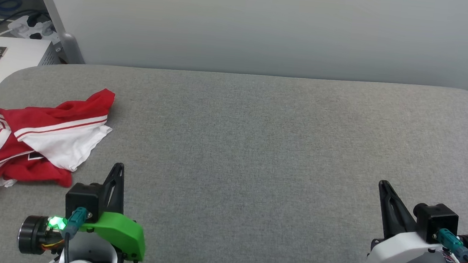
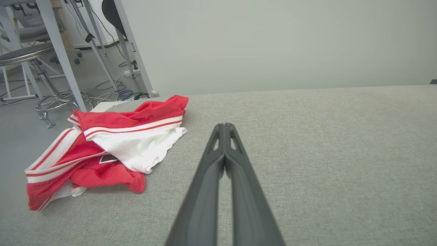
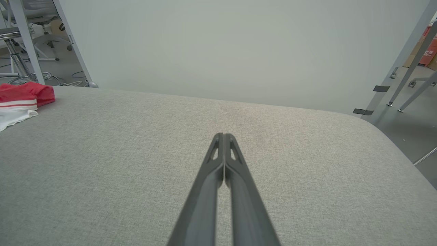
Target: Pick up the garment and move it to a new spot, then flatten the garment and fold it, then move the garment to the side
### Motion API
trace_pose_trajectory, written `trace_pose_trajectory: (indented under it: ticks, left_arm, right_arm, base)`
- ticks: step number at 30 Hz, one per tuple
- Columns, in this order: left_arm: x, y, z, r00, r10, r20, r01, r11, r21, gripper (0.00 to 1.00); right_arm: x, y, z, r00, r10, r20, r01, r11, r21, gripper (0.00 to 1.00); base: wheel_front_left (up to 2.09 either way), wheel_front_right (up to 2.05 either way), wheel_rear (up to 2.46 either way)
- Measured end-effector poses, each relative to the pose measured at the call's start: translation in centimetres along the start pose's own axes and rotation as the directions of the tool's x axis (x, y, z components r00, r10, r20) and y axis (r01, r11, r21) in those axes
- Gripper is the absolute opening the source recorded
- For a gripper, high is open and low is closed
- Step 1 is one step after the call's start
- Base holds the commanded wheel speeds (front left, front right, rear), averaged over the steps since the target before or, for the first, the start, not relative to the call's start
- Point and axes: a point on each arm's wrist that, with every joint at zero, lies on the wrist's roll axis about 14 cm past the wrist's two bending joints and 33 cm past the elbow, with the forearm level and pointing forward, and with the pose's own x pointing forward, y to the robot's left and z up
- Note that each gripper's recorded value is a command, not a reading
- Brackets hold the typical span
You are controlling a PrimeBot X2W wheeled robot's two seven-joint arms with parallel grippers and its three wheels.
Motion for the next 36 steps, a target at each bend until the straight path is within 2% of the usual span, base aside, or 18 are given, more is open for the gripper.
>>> trace_pose_trajectory:
  ticks: [29,30,36]
  left_arm:
    - [0.00,-0.01,0.00,1.000,0.000,0.000,0.000,1.000,0.000,0.00]
    - [-0.01,0.00,-0.01,1.000,0.000,0.000,0.000,1.000,0.000,1.00]
    - [-0.02,0.01,-0.06,1.000,0.000,-0.002,0.000,1.000,0.000,1.00]
  right_arm:
    - [0.00,0.00,0.00,1.000,0.000,0.000,0.000,1.000,0.000,0.00]
    - [0.00,0.00,0.00,1.000,0.000,0.000,0.000,1.000,0.000,1.00]
    - [0.00,0.00,-0.02,1.000,0.000,0.000,0.000,1.000,0.001,1.00]
  base:
    - [0.00,0.00,0.00]
    - [0.00,0.00,0.00]
    - [0.00,0.00,0.00]
